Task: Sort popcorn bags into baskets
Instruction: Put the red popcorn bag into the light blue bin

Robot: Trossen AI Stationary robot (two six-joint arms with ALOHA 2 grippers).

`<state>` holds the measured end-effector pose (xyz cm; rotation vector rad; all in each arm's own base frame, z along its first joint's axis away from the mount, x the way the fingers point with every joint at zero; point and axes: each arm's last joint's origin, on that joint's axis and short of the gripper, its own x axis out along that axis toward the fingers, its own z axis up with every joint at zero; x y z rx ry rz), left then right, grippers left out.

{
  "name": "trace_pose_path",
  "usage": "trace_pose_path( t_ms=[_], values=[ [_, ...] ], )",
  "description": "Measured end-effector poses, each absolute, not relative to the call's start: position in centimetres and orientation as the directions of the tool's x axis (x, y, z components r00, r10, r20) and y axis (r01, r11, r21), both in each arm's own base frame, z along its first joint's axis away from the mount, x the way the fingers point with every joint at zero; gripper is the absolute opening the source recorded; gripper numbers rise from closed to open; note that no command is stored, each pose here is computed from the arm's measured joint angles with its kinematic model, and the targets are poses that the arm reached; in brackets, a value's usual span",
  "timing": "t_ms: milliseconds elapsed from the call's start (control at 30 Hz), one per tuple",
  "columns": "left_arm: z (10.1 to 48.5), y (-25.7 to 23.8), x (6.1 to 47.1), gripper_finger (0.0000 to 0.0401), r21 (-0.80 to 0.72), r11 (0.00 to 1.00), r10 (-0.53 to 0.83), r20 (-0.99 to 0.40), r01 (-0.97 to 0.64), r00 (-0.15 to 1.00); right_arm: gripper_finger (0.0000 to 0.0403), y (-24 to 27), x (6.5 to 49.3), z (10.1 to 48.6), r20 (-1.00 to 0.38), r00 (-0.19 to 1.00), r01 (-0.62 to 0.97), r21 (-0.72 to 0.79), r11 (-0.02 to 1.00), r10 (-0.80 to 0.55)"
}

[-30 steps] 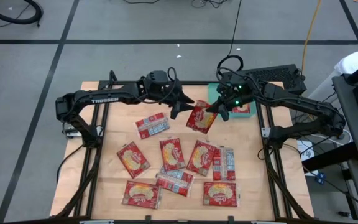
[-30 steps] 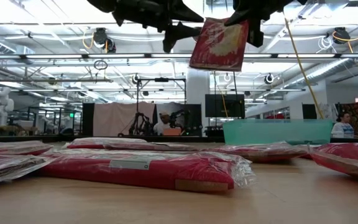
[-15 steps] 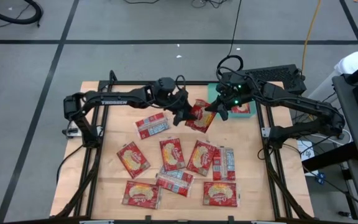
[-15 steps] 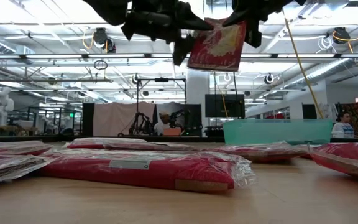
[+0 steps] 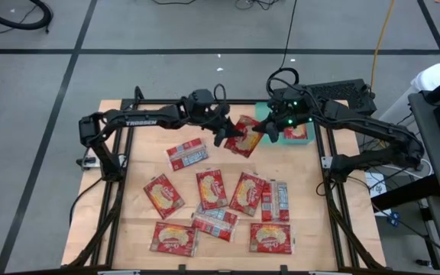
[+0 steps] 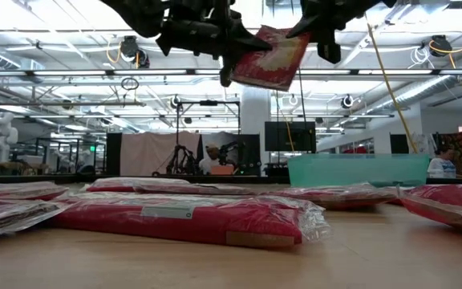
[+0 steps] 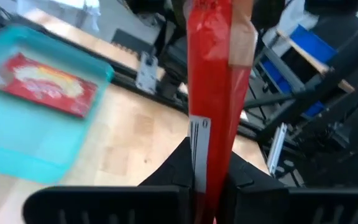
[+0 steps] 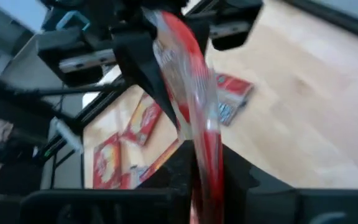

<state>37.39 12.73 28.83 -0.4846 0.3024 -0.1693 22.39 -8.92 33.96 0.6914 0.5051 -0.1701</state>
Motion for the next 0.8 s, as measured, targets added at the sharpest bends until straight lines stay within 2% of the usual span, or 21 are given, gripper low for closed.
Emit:
trace_pose_path(
  t_ms=[67, 367, 533, 800],
  values=[
    [29.0, 13.6, 37.1, 0.0017, -0.487, 0.870, -0.213, -0.236, 0.074, 0.948, 0.0067, -9.1, 21.9, 34.1, -0.504, 0.863, 0.352, 0.563, 0.748, -0.028],
    [30.2, 16.6, 35.7, 0.0018, -0.553, 0.833, -0.140, -0.163, 0.027, 0.977, 0.0150, -9.8, 19.1, 33.9, -0.613, 0.769, 0.570, 0.531, 0.627, -0.181],
    [31.0, 17.0, 36.2, 0.0018, -0.558, 0.828, -0.099, -0.043, 0.058, 0.994, 0.0180, -9.8, 18.9, 34.3, -0.593, 0.781, 0.568, 0.544, 0.618, -0.195],
    [29.8, 16.4, 38.5, 0.0024, -0.612, 0.783, -0.064, 0.098, 0.111, 0.993, 0.0205, -10.0, 19.1, 34.7, -0.550, 0.807, 0.547, 0.564, 0.618, -0.213]
  ],
)
